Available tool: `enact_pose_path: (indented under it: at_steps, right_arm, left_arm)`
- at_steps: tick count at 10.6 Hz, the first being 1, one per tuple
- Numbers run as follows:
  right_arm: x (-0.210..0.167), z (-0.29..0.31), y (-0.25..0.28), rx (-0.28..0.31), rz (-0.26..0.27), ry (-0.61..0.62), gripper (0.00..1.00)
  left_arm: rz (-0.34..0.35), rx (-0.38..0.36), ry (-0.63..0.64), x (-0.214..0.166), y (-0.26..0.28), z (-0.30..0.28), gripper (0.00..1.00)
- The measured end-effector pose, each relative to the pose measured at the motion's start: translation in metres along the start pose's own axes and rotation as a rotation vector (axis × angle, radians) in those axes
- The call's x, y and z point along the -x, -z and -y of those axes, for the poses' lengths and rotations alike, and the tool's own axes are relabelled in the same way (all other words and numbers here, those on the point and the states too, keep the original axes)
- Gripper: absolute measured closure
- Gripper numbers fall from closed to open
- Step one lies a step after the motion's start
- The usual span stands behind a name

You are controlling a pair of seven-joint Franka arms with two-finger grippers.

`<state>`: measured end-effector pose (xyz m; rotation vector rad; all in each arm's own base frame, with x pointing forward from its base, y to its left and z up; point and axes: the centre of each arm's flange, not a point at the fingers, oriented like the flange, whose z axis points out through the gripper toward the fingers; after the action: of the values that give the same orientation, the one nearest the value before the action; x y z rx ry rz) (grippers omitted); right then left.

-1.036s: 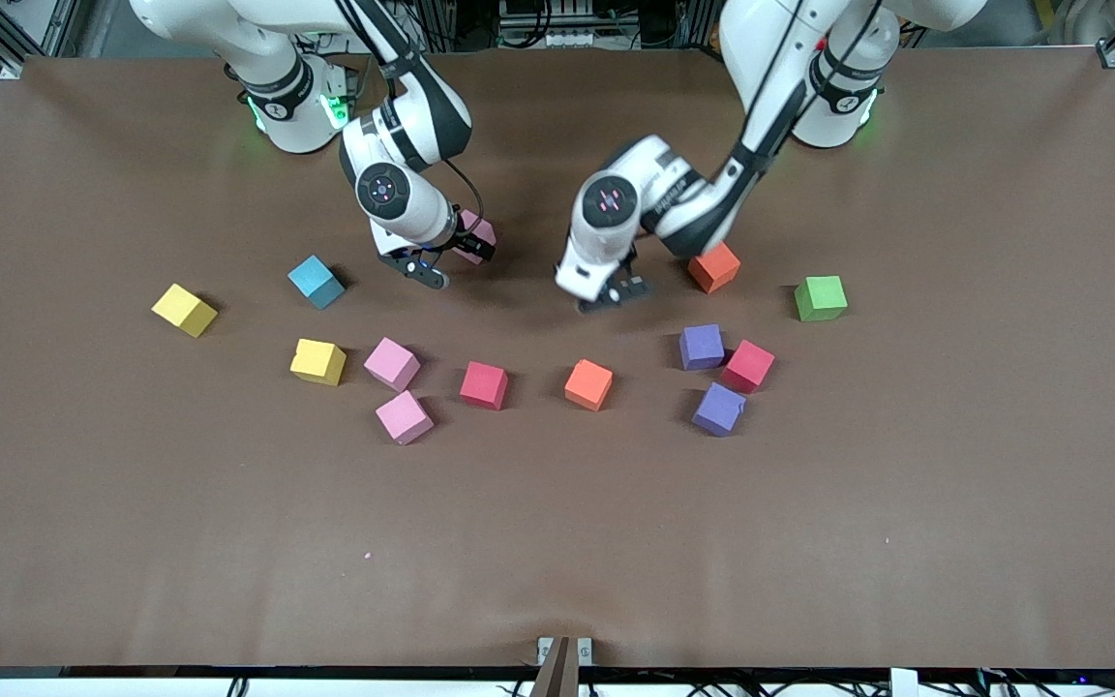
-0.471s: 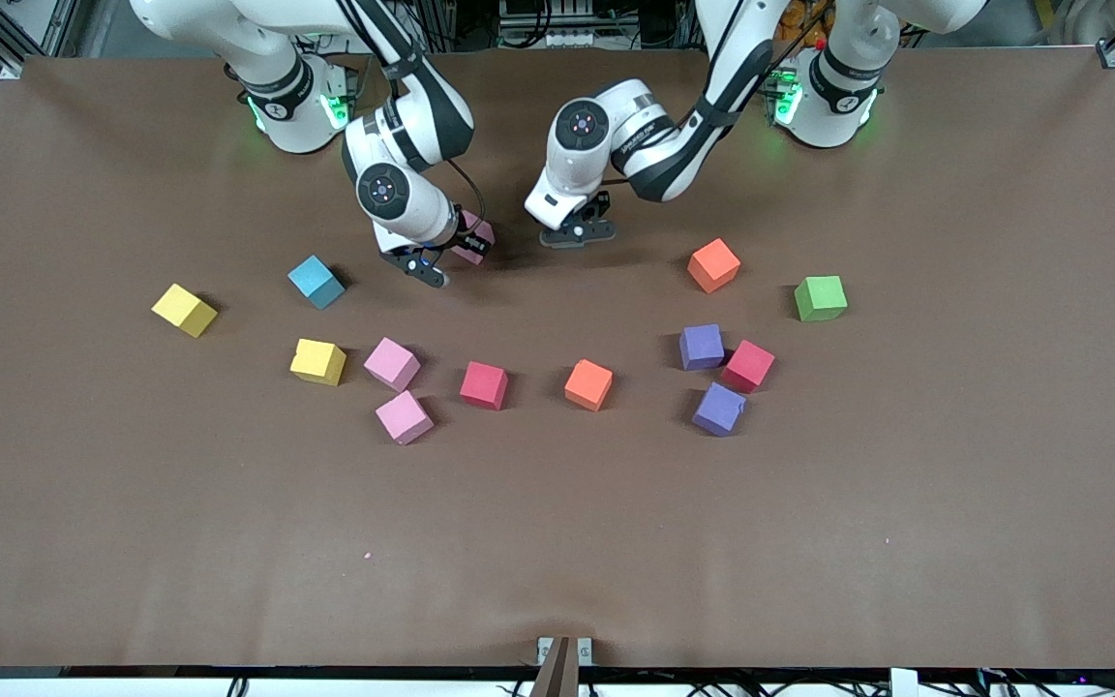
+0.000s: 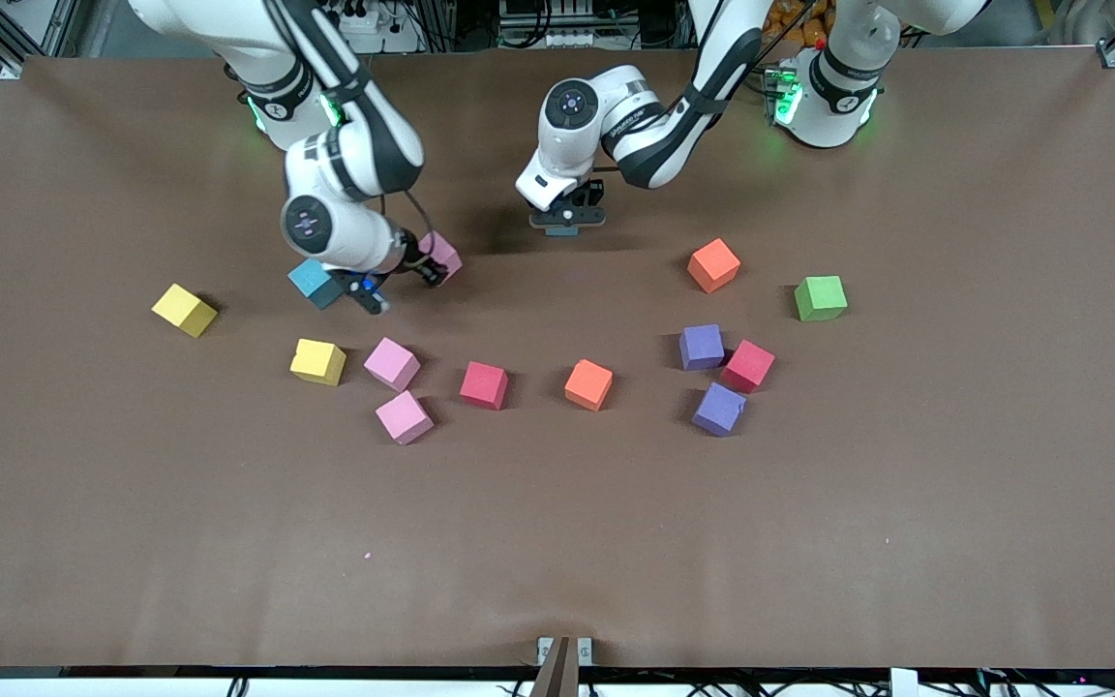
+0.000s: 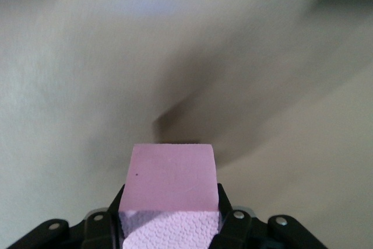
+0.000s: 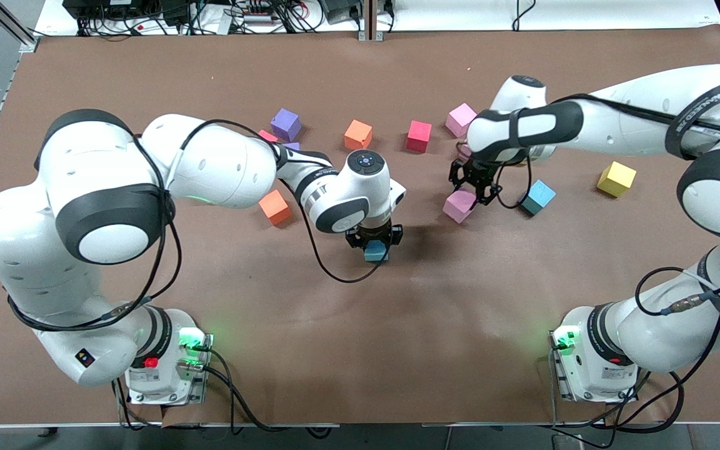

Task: Form number 2 with 11 blocks

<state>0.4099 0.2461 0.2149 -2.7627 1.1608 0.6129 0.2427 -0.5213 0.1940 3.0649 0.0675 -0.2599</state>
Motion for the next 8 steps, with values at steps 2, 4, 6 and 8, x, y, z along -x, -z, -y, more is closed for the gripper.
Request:
enact_pose_path:
  at_steps: [2, 4, 6, 8]
  right_arm:
    - [0.004, 0.001, -0.001, -0.003, 0.008, -0.055, 0.41]
    - [0.009, 0.002, -0.003, 0.0, 0.008, -0.083, 0.41]
    - [0.01, 0.003, -0.004, 0.002, 0.009, -0.104, 0.41]
    - [0.025, 0.007, -0.009, 0.011, 0.004, -0.146, 0.41]
  left_arm:
    - [-0.007, -0.004, -0.013, 0.0, 0.0, 0.0, 0.26]
    - [-0.01, -0.013, -0.012, -0.004, 0.007, -0.001, 0.0]
    - [-0.012, -0.044, 0.014, -0.022, 0.042, 0.0, 0.0]
    - [-0.033, -0.047, 0.08, -0.056, 0.091, 0.017, 0.0]
